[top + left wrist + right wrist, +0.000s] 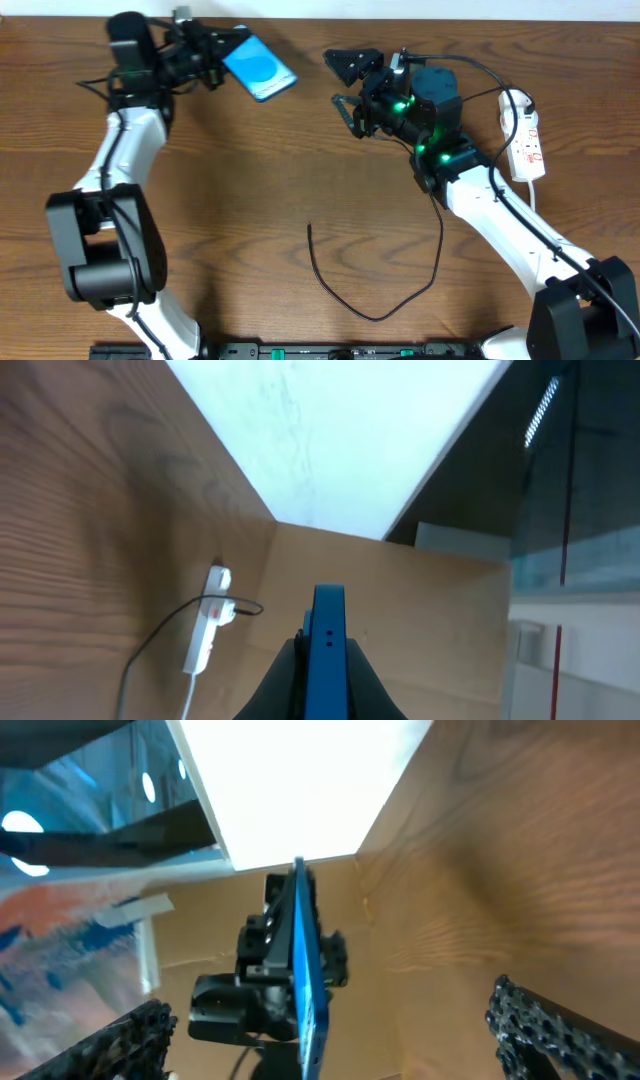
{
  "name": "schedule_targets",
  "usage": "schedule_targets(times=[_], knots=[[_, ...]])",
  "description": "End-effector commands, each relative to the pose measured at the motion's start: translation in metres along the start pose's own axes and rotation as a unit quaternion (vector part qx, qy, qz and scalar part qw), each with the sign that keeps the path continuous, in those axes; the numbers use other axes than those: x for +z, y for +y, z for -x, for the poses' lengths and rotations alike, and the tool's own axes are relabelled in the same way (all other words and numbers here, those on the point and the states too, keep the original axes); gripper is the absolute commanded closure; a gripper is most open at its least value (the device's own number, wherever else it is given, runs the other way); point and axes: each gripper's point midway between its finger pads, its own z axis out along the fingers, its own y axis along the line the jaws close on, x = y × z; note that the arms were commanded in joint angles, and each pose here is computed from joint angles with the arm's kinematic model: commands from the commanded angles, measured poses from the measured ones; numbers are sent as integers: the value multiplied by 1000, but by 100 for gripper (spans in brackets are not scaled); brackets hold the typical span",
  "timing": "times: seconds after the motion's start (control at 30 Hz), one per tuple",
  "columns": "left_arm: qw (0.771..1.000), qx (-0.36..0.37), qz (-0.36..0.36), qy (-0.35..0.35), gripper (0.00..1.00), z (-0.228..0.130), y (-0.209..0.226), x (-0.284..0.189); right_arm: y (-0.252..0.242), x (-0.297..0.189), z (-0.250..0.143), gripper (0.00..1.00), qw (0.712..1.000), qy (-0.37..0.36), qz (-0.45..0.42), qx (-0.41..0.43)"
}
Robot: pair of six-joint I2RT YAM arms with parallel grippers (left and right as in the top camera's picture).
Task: Plug charger to phone and switch on socket
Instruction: 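Open the right gripper and carry the phone left with the left gripper, then lower the right gripper toward the black cable's connector end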
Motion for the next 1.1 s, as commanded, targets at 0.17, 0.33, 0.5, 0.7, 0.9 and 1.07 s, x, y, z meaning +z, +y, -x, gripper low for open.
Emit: schedule_targets(times=[0.17, 0.33, 0.5, 0.7, 0.9, 1.07], knots=[[981, 150, -45, 112, 92, -29, -25, -44, -4, -2, 0, 1, 985, 9, -19, -171], [967, 204, -61, 139, 92, -36, -23, -57, -45, -6, -7, 1, 973, 38, -95, -209], [962, 227, -64, 137, 93, -36, -17, -57, -84, -14, -24, 1, 949, 81, -166, -257], [959, 238, -65, 136, 92, -36, -15, -57, -123, -24, -53, 1, 905, 131, -242, -326], [956, 250, -67, 135, 93, -36, -15, -57, -156, -40, -80, 1, 864, 148, -328, -352], [956, 252, -67, 135, 93, -36, -15, -57, -167, -46, -110, 1, 827, 190, -343, -403]])
